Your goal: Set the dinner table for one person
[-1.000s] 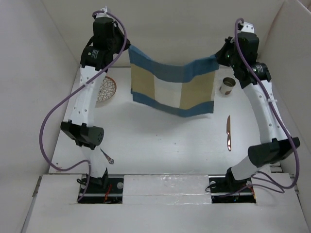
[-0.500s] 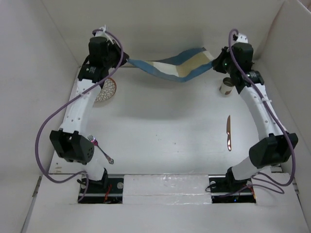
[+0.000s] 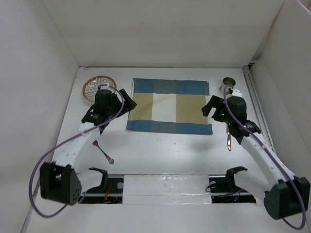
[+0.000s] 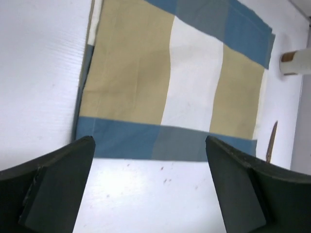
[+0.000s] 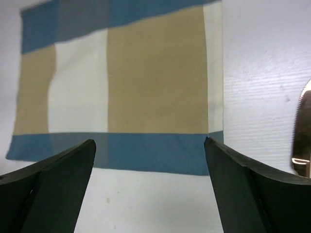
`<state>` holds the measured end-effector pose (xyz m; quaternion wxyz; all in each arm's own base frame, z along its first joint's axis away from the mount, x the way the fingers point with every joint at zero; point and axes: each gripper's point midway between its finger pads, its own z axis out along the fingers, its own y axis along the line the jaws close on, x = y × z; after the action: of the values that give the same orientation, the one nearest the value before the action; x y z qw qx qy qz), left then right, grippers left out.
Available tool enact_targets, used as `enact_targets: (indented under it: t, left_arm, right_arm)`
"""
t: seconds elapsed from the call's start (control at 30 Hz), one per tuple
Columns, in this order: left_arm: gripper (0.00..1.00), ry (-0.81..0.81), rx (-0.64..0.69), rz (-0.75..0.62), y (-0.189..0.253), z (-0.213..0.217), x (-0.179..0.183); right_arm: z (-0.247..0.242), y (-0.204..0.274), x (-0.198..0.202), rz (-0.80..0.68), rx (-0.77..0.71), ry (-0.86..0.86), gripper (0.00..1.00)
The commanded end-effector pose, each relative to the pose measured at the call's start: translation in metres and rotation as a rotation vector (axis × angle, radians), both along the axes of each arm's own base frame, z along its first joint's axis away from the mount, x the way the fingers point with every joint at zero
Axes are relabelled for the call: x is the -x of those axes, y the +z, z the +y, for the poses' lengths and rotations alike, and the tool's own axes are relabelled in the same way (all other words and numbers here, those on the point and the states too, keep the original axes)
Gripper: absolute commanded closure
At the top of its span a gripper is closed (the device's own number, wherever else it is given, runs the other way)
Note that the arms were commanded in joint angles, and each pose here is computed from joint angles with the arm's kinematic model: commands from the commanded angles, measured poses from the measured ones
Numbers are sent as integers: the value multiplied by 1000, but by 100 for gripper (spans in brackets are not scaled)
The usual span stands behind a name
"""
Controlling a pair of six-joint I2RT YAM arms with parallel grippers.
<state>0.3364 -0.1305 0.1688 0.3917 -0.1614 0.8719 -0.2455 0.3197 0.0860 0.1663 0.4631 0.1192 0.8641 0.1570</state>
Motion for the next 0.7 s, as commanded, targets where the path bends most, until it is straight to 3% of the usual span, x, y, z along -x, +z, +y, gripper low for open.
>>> enact_targets:
  t: [0.0, 0.1, 0.23, 0.33, 0.37, 0.43, 0.53, 0.57, 0.63, 0.67]
  left_arm:
    - [0, 62, 50, -173, 58, 12, 15]
    - [0, 113, 53, -276, 102, 25, 25]
    - [0, -20, 126, -293, 117, -4, 17]
    - [0, -93, 207, -251, 100, -29, -6]
    - [0, -107, 215, -186, 75, -37, -19]
    - [0, -188, 228, -175, 78, -71, -32]
    - [0, -227, 140, -46, 27, -112, -60]
    - [0, -221, 118, -41, 30, -119, -74]
    - [0, -195, 69, 64, -18, -122, -92]
    - [0, -179, 49, 89, -21, -122, -100]
  right_arm:
    - [-12, 62, -1, -205, -22, -70, 0]
    - [-16, 90, 5, -252, -12, -85, 0]
    - [-4, 72, -13, -190, 37, -21, 0]
    - [8, 32, -51, -29, 105, 34, 0]
    - [9, 16, -56, 43, 132, 45, 0]
    - [22, -13, -85, 136, 170, 93, 0]
    - [22, -45, -113, 242, 224, 79, 0]
    - [23, -51, -119, 260, 228, 80, 0]
    - [23, -65, -125, 311, 247, 75, 0]
    - [29, -71, -133, 328, 253, 86, 0]
